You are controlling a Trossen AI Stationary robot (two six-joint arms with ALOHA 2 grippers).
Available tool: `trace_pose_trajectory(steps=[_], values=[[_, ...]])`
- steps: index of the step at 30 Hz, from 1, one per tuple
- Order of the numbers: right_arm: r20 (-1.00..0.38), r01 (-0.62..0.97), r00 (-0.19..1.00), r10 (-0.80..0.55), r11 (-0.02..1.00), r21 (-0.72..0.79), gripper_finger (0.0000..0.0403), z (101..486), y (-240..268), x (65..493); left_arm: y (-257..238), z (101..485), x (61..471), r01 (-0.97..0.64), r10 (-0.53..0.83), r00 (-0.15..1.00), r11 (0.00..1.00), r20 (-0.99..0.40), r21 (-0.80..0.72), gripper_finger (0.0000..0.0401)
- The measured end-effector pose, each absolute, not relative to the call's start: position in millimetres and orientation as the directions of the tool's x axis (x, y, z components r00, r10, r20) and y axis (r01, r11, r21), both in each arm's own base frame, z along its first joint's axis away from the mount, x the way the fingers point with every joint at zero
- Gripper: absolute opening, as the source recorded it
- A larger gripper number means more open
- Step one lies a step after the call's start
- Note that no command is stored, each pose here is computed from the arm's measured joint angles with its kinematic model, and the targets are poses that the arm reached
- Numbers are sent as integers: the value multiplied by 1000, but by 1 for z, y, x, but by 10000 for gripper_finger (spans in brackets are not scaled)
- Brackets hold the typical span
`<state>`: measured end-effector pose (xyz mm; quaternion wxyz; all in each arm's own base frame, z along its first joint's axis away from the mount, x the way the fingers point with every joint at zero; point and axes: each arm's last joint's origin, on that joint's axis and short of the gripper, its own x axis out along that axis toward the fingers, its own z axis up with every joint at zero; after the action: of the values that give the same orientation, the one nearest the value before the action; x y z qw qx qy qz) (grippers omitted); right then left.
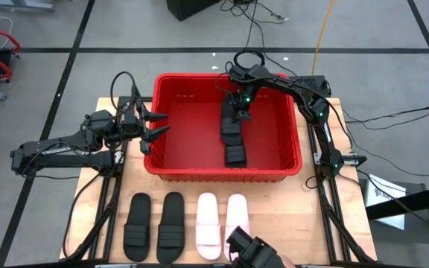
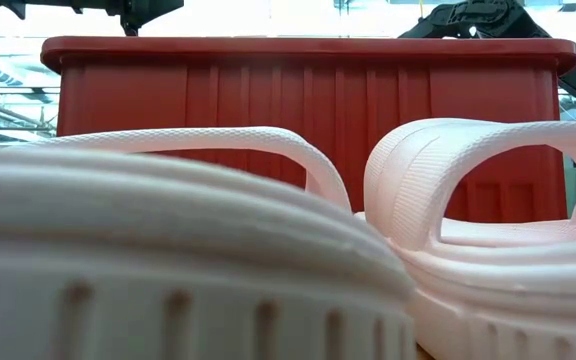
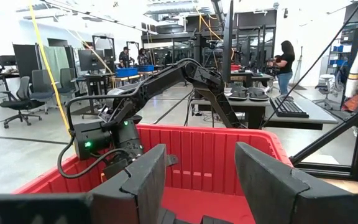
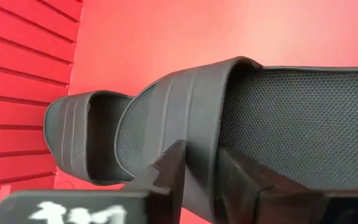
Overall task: Pick and place slides into bin
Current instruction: Put the black slide into the red bin, then put the pink slide into the red bin
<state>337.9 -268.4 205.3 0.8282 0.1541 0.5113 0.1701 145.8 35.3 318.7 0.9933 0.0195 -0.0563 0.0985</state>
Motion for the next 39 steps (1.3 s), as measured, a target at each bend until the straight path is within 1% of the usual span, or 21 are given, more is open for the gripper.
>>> trace_pose_trajectory(steps=[8,13,16,19,25,32,39], values=[[-794,-127,427,433,898,421,135,210,-268,338,35,319,146,-198,194,974,980,115,27,198],[-802,-128,436,408,910,394,155,217,-268,336,35,318,146,-197,194,975,980,111,23,198],[-806,-133,460,373,926,352,164,227,-268,336,35,318,146,-197,194,975,980,111,22,198],[-805,-138,485,342,939,315,169,237,-269,334,35,318,146,-197,194,975,980,111,21,198],[-829,-101,522,203,979,176,167,265,-269,328,35,318,146,-197,194,975,980,111,20,198],[-787,-82,605,121,993,90,171,303,-264,315,35,318,146,-197,194,975,980,111,20,198],[-717,-68,696,43,998,-7,165,347,-251,301,35,318,146,-197,194,975,980,107,20,198]])
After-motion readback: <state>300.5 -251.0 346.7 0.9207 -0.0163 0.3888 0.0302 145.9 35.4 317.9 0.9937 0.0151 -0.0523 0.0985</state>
